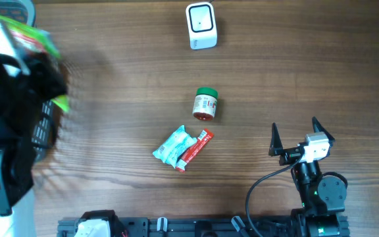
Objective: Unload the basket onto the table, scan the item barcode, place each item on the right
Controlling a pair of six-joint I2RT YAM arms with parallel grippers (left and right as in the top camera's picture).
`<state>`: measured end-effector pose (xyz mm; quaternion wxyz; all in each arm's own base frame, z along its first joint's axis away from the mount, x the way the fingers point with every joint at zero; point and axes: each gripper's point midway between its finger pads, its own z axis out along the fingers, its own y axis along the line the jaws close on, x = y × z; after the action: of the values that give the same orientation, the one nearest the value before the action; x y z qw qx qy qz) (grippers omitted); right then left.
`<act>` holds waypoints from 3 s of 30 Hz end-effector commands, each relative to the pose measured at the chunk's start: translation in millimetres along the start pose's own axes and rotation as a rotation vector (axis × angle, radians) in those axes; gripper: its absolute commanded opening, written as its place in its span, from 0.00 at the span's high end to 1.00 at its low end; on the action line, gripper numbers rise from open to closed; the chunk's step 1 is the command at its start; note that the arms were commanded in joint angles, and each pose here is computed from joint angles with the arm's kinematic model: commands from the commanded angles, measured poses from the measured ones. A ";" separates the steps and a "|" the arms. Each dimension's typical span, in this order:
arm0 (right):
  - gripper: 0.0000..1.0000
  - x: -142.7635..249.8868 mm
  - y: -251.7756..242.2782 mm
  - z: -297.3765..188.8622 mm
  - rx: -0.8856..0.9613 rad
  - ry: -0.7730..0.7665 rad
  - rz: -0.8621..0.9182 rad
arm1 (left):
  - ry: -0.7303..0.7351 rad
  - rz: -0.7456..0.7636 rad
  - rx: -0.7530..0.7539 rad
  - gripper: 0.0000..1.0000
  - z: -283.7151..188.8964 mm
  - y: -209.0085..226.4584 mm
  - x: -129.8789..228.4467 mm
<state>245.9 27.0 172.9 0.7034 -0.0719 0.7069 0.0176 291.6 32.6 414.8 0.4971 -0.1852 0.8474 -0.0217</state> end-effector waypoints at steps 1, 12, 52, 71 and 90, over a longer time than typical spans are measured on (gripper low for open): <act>0.00 -0.8 -3.1 -0.2 0.016 -0.004 -0.001 | 0.148 -0.008 0.018 0.96 10.4 -19.9 38.2; 0.00 -0.8 -3.1 -0.2 0.016 -0.004 -0.002 | 0.689 0.105 -0.079 0.96 106.3 -34.4 200.9; 0.01 -0.8 -3.1 -0.2 0.016 -0.004 -0.001 | 0.855 0.152 -0.039 0.00 154.5 -46.4 299.1; 0.00 -0.8 -3.1 -0.2 0.016 -0.004 -0.001 | 0.700 0.137 -0.011 0.00 162.8 -55.5 267.7; 0.00 -0.8 -3.1 -0.2 0.016 -0.004 -0.001 | 0.930 0.114 -0.176 0.96 119.7 -19.0 304.9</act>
<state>245.9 27.0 172.9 0.7033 -0.0719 0.7070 0.0176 275.6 -73.8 102.6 0.0666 -0.1319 0.9890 -0.0101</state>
